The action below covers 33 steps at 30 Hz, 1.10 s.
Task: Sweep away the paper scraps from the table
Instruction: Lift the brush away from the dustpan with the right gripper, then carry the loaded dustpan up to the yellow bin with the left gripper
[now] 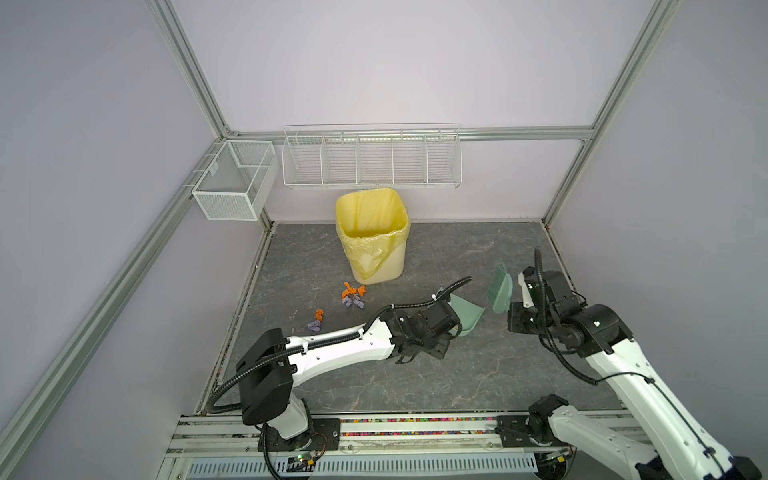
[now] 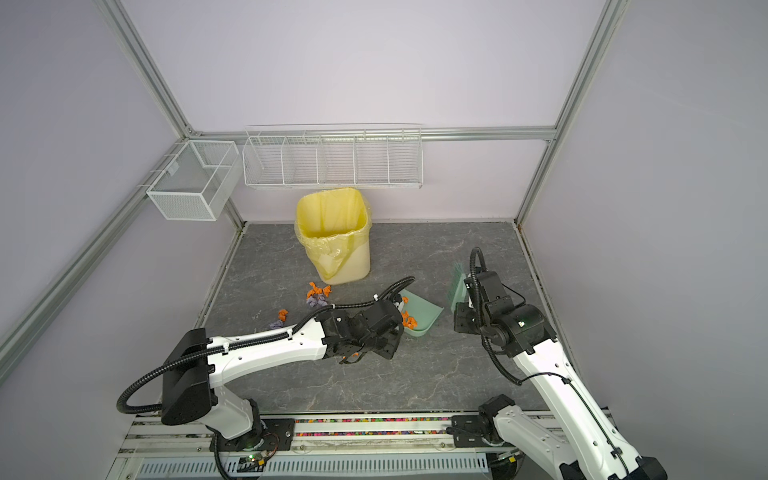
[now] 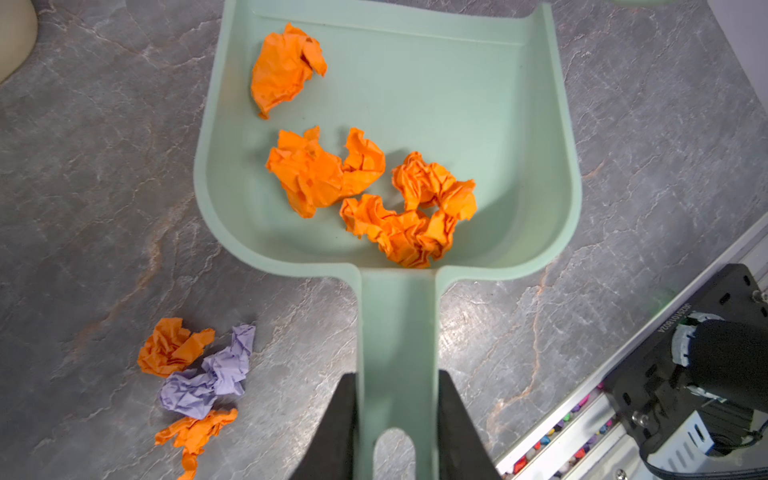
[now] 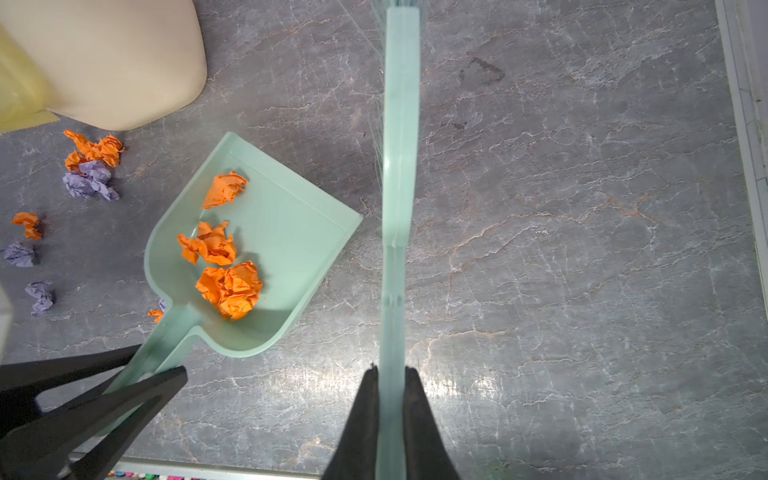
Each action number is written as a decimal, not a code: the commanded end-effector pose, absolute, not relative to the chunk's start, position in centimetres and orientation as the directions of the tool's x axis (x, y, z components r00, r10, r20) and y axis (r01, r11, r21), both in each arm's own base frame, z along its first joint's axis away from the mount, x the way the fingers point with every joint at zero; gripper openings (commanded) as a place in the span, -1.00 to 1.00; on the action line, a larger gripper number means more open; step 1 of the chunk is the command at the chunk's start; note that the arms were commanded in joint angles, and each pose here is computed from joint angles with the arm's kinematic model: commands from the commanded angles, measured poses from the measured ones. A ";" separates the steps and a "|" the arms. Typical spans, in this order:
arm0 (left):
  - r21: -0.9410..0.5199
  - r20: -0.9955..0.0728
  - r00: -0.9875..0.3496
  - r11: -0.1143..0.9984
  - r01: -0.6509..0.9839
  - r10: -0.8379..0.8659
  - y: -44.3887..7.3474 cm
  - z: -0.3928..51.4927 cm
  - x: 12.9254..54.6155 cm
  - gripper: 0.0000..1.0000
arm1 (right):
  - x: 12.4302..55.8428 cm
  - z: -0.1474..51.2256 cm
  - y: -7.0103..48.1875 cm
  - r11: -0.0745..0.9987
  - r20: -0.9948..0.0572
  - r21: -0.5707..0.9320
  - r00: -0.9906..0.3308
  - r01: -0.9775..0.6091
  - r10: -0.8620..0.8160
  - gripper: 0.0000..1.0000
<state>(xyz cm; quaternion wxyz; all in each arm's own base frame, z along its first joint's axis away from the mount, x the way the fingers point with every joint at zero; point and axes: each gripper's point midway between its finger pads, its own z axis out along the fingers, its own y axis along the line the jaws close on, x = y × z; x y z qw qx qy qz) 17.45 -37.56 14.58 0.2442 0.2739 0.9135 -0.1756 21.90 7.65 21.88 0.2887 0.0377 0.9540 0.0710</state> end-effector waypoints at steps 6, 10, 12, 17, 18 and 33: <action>-0.165 -0.615 -0.703 0.813 0.558 0.357 -36.6 19.2 18.7 -1.00 | 22.1 21.4 6.5 0.987 -0.566 0.135 -0.811 0.087 0.149 -0.86; -0.190 -0.651 -0.687 0.806 0.560 0.323 -36.5 21.0 18.8 -1.00 | 22.0 21.6 5.7 0.987 -0.584 0.115 -0.796 0.110 0.156 -0.87; -0.201 -0.669 -0.678 0.804 0.560 0.305 -36.4 21.9 18.9 -1.00 | 22.1 21.8 5.3 0.987 -0.593 0.106 -0.789 0.119 0.159 -0.87; -0.224 -0.696 -0.669 0.807 0.547 0.261 -35.8 23.7 19.4 -1.00 | 22.2 21.7 5.2 0.987 -0.595 0.104 -0.788 0.121 0.159 -0.87; -0.228 -0.697 -0.671 0.808 0.543 0.255 -35.7 24.0 19.5 -1.00 | 22.1 21.6 5.2 0.987 -0.591 0.103 -0.791 0.121 0.158 -0.86; -0.293 -0.704 -0.687 0.809 0.509 0.178 -33.5 28.5 21.9 -1.00 | 22.1 20.9 5.6 0.988 -0.583 0.117 -0.798 0.103 0.152 -0.86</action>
